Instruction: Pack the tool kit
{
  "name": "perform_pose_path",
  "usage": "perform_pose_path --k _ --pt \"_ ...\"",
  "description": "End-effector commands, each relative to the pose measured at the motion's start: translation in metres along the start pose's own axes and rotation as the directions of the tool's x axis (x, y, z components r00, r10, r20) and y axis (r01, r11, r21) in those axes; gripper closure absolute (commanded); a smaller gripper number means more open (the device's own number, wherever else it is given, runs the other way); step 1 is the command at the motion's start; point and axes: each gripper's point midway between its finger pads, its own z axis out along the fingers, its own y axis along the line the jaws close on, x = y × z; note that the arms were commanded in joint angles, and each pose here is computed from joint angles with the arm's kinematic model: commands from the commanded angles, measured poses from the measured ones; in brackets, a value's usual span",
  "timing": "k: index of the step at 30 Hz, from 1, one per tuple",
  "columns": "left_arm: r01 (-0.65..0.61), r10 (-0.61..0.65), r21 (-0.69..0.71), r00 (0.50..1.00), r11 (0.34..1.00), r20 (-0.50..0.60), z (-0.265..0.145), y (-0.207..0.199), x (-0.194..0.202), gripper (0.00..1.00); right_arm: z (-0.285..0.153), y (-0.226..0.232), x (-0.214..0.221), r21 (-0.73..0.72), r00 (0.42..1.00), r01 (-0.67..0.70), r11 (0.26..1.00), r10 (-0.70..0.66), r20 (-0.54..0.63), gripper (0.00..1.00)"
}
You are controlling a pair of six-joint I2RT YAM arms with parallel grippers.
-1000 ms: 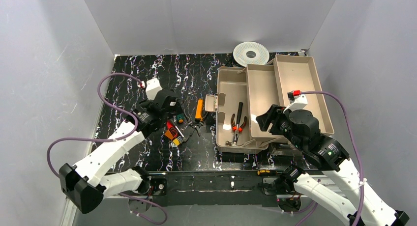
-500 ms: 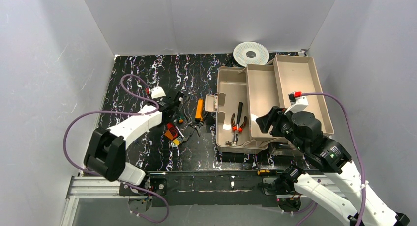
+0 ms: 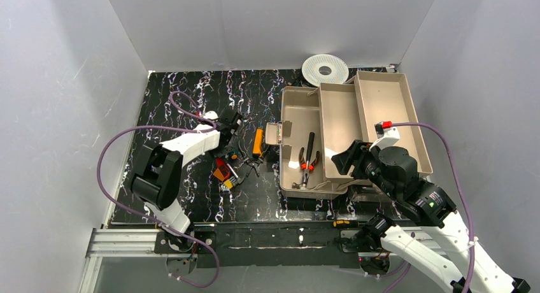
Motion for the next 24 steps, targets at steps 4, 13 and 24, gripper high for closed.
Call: perform_pose_path --k 4,13,24 --pt "0.057 -0.057 0.01 0.998 0.998 0.016 -0.016 0.005 -0.012 0.88 -0.003 0.001 -0.007 -0.009 0.999 -0.01 1.0 0.01 0.035 0.32" --pt "0.117 -0.136 0.272 0.989 0.955 0.051 -0.084 -0.001 -0.036 1.0 0.001 0.004 -0.01 -0.007 0.999 -0.002 1.0 0.003 0.037 0.32" --pt "0.031 -0.007 0.899 0.999 0.437 -0.031 -0.239 -0.088 -0.039 1.0 0.007 0.044 -0.008 -0.197 0.998 0.056 0.979 -0.061 -0.022 0.33"
